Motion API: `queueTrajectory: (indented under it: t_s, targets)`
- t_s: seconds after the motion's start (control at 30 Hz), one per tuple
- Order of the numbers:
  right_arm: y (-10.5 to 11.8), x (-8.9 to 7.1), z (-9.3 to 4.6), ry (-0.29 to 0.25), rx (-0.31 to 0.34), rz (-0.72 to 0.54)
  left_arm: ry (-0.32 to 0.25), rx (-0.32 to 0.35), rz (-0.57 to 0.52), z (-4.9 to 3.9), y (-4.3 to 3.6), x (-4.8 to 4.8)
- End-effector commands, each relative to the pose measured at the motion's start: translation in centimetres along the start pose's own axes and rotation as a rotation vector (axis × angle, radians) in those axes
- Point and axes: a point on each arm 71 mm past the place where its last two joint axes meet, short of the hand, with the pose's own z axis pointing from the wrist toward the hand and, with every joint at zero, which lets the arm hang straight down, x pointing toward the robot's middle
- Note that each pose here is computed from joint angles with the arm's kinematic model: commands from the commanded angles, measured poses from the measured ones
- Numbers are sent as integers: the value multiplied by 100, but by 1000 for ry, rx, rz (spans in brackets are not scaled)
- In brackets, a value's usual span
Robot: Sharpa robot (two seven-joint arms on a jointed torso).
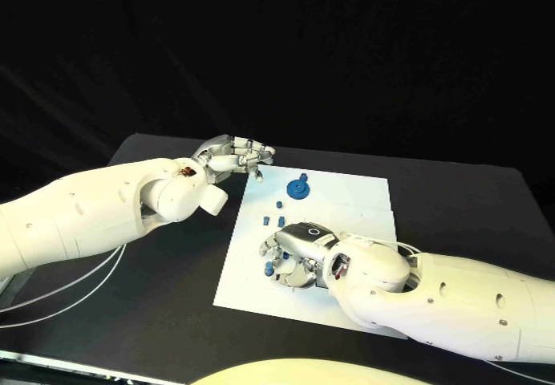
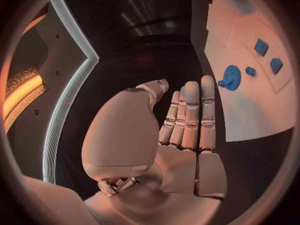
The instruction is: Assemble the parts on the task board
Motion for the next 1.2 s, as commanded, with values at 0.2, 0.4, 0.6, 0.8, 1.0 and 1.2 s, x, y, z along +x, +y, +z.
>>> queueTrajectory:
  t_s: [0.2,0.4,0.6,0.8,1.0,1.2]
  targets:
    - [-39,-137,-138,-98,-9,21,19,3,-9,-3,-7,14]
    - [-224,-383,-345,-194,2,133,20,4,-9,-6,-6,11]
    - [-642,-632,-710,-226,132,316,14,11,-8,-25,3,-6]
    - [-1013,-733,-1140,-216,301,446,4,15,-9,-45,21,-27]
    - [-1322,-716,-1533,-203,502,469,1,8,-19,-67,74,-30]
    - [-1472,-619,-1774,-179,629,447,0,5,-29,-79,116,-31]
